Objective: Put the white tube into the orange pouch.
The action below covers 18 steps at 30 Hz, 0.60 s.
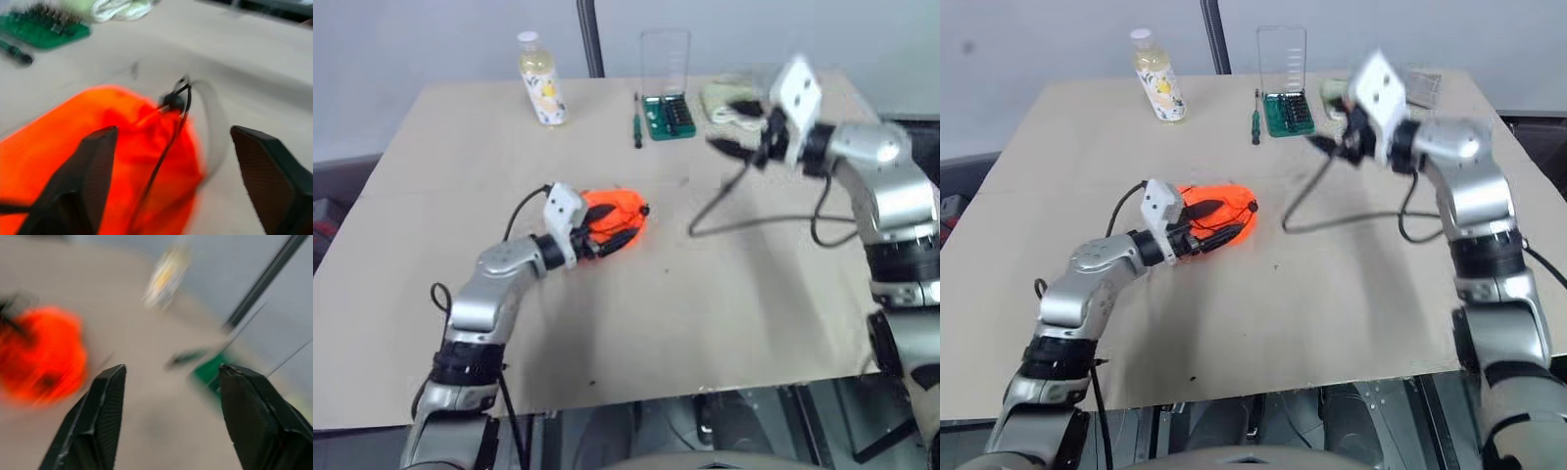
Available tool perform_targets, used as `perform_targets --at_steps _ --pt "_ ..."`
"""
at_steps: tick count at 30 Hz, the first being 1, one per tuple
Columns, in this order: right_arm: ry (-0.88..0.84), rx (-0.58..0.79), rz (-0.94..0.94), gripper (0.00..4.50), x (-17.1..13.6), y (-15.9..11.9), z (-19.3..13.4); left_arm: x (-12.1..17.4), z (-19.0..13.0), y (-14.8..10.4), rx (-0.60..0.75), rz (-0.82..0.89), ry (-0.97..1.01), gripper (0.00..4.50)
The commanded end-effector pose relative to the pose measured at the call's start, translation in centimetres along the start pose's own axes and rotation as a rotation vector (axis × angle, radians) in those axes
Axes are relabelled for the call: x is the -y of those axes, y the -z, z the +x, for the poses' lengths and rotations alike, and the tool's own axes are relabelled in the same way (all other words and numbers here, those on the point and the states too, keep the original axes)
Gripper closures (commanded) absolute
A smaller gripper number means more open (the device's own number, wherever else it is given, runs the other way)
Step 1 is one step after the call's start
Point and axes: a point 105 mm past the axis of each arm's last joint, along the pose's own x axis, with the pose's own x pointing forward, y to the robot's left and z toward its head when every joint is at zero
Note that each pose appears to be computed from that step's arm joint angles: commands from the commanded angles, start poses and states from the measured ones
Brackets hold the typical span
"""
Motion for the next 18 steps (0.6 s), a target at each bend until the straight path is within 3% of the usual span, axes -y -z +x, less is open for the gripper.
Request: perform_targets --at_steps 1,9,14,18 --pt "-0.03 0.087 0.126 1.46 -0.4 0.8 -2.1 0.5 -3.2 -0.7 -0.018 0.027 -0.027 0.89" --pt "-0.114 -0.087 0.402 1.46 -3.9 11.1 -8.3 1.0 -12.0 4.8 -0.239 -0.004 -0.229 0.89" --pt "-0.08 -0.083 0.454 1.46 -3.7 12.3 -11.3 1.7 -15.0 4.3 -0.228 -0.014 -0.298 0.89" --pt "-0.109 -0.055 0.457 1.46 -4.4 12.1 -12.5 2.5 -15.6 3.8 -0.209 -0.012 -0.309 0.89"
